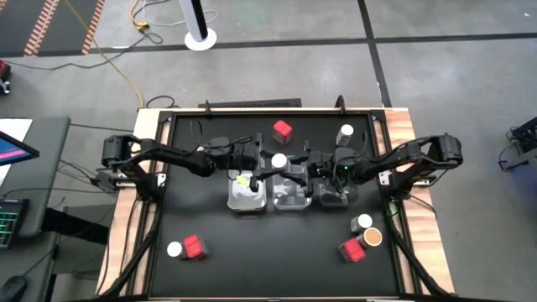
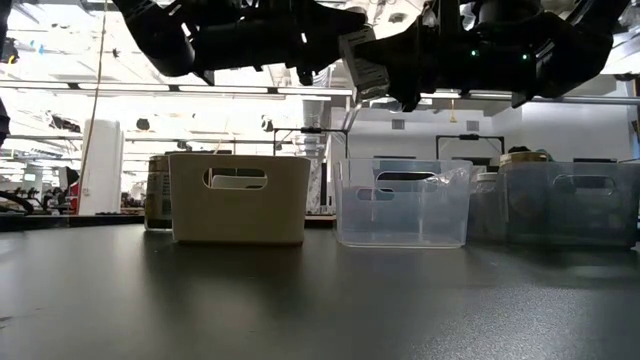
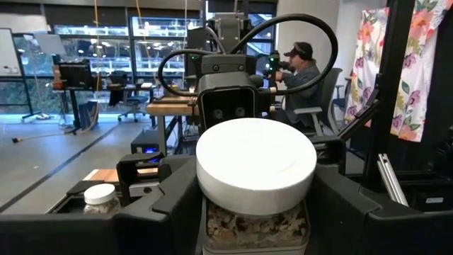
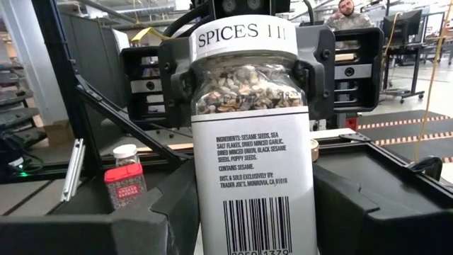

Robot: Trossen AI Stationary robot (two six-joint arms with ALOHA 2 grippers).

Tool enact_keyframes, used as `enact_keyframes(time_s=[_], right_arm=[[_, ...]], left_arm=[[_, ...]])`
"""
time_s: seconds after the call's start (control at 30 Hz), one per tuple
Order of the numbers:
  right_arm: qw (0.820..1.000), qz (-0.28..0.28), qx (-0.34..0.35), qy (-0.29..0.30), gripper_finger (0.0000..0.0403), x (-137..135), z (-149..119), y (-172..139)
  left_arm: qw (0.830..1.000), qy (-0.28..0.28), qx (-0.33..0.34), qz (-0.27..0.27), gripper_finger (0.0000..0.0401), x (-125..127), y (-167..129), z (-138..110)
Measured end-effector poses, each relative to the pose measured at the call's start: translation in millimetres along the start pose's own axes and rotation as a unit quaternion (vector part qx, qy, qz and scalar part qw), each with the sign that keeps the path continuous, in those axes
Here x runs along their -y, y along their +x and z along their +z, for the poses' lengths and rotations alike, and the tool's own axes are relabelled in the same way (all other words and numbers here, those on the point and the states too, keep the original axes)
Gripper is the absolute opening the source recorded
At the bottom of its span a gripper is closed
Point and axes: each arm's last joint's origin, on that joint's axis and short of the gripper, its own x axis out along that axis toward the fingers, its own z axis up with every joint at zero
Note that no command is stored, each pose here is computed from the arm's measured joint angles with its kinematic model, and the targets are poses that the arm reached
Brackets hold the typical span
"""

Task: Sort spices by type
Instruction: Put the top left white seasoning bottle into the transparent bin

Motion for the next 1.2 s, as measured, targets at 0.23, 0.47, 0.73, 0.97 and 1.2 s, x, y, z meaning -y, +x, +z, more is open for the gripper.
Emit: enact_keyframes(time_s=[0.23,0.47,0.73,0.97,1.2], right_arm=[[1.000,-0.001,-0.009,-0.001,0.0235,0.1,-1.7,0.1],[1.000,-0.001,-0.014,-0.001,0.0235,0.2,-2.5,0.1],[1.000,-0.004,-0.013,-0.003,0.0245,0.5,-2.4,0.1],[1.000,-0.005,-0.013,-0.004,0.0249,0.6,-2.4,0.1],[1.000,-0.006,-0.015,-0.005,0.0250,1.2,-2.8,0.1]], left_arm=[[1.000,-0.001,-0.002,-0.001,0.0199,0.0,0.0,-0.4],[1.000,-0.002,-0.004,-0.001,0.0199,0.1,-0.1,-0.9],[1.000,0.004,-0.004,-0.002,0.0199,0.1,-0.1,-1.0],[1.000,-0.001,-0.005,-0.001,0.0199,0.2,-0.2,-1.1],[1.000,-0.003,-0.013,0.000,0.0199,0.2,-0.3,-2.5]])
